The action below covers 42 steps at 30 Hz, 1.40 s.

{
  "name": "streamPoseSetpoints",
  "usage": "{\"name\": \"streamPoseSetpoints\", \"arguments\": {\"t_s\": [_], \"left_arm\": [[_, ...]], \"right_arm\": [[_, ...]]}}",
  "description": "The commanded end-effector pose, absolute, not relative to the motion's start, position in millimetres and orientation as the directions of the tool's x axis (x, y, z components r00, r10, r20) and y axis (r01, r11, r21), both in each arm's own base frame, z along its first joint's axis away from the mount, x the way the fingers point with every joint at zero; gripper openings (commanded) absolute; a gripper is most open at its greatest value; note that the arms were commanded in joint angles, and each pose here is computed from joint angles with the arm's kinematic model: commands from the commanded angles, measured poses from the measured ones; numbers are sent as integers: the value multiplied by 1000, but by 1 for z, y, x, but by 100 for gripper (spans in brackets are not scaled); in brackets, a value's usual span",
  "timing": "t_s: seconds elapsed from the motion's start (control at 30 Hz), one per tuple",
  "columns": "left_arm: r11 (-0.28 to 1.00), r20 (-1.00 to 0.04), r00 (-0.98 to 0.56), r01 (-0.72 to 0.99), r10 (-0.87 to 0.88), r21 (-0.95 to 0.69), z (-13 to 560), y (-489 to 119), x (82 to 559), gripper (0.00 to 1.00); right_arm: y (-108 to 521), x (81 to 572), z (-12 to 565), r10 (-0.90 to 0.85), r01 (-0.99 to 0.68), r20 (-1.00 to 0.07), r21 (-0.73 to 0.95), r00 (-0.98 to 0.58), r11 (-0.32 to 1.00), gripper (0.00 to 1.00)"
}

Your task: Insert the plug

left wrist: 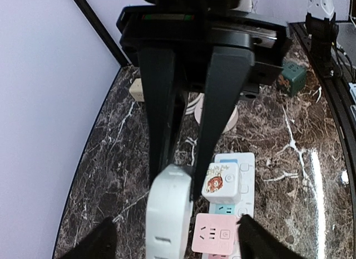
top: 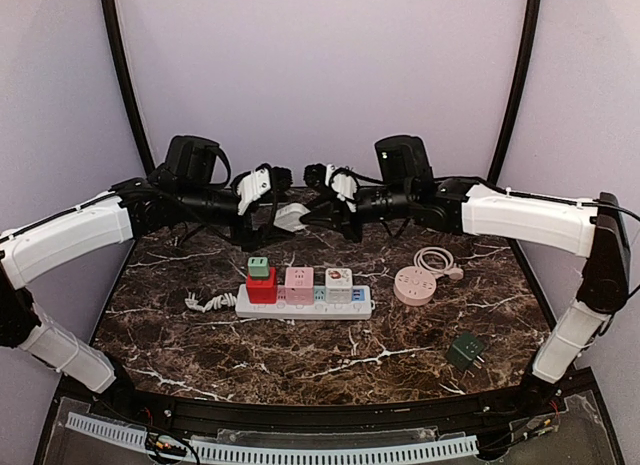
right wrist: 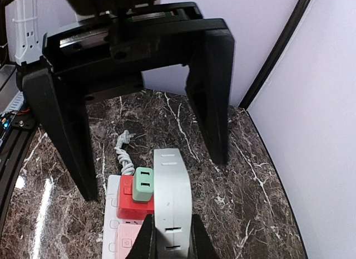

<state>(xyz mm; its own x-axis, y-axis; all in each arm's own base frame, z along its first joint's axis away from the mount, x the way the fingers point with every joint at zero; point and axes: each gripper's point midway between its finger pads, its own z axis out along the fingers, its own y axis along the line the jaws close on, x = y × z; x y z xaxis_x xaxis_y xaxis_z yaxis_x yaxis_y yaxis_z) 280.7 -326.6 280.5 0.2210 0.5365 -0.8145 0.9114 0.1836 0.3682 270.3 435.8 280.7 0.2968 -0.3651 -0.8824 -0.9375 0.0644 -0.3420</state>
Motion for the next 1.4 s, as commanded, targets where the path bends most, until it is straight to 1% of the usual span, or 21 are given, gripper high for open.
{"name": "streamPoseSetpoints", "arguments": {"t_s": [0.0, 0.13, 0.2, 0.23, 0.3, 0.4, 0.5, 0.53, 0.57, 0.6, 0.63, 0.67, 0.73, 0.77, 0.8, 0.87, 0.9, 0.93, 1.0, 1.17, 1.37], "left_arm": [[251, -919, 213, 919, 333, 304, 327, -322, 278, 88], [207, -947, 170, 951, 272, 230, 331, -329, 279, 78], [194, -951, 190, 951, 243, 240, 335, -333, 280, 65], [199, -957, 180, 953, 229, 227, 337, -335, 281, 57], [205, -965, 186, 953, 187, 223, 347, -338, 284, 53], [195, -967, 199, 954, 159, 228, 352, -341, 282, 51], [196, -968, 199, 954, 155, 227, 353, -341, 282, 44], [196, -968, 199, 954, 154, 227, 354, -341, 281, 37], [197, -968, 201, 953, 152, 229, 354, -341, 281, 34], [199, -967, 204, 952, 152, 232, 355, -341, 282, 24], [200, -967, 206, 951, 152, 235, 355, -340, 281, 20], [201, -965, 212, 950, 154, 241, 355, -340, 281, 9], [209, -964, 212, 947, 161, 243, 353, -339, 281, 2], [216, -964, 205, 947, 168, 239, 350, -338, 282, 1], [220, -964, 201, 946, 176, 237, 348, -337, 283, 1], [221, -956, 196, 944, 216, 244, 336, -336, 285, 1], [219, -951, 173, 948, 256, 231, 323, -334, 285, 1], [197, -935, 177, 949, 306, 244, 308, -332, 284, 1], [173, -912, 166, 954, 375, 245, 281, -328, 282, 1], [150, -884, 184, 951, 430, 271, 253, -326, 283, 1], [155, -883, 138, 961, 449, 228, 224, -326, 290, 1]], "right_arm": [[411, 266, 341, -110, -968, -967, -240, 230, 77, 0], [399, 256, 359, 26, -969, -971, -237, 240, 73, 0], [399, 255, 362, 51, -974, -974, -217, 220, 60, 0], [400, 255, 362, 57, -977, -976, -208, 210, 50, 0], [401, 253, 362, 72, -979, -976, -202, 204, 37, 0], [404, 255, 361, 74, -980, -977, -196, 198, 33, 0], [406, 254, 363, 79, -981, -978, -193, 193, 13, 0], [407, 255, 363, 79, -981, -978, -193, 193, 11, 0], [408, 256, 362, 75, -981, -978, -192, 192, 9, 0], [410, 257, 358, 64, -983, -981, -184, 184, 8, 0], [411, 260, 355, 54, -984, -982, -178, 179, 12, 0], [412, 262, 351, 45, -985, -984, -171, 171, 13, 0], [414, 265, 344, 31, -987, -986, -163, 163, 15, 0], [416, 266, 341, 21, -987, -987, -158, 158, 14, 0], [417, 269, 335, 4, -989, -989, -150, 150, 16, 5], [421, 274, 321, -47, -991, -990, -135, 135, 16, 39], [421, 275, 315, -73, -991, -988, -134, 133, 15, 50], [421, 276, 310, -96, -990, -986, -137, 135, 17, 56], [420, 278, 299, -135, -991, -982, -135, 131, 23, 57], [425, 274, 270, -201, -997, -976, -75, 79, -31, 48], [435, 276, 235, -261, -998, -965, -21, 35, -53, 40]]}}
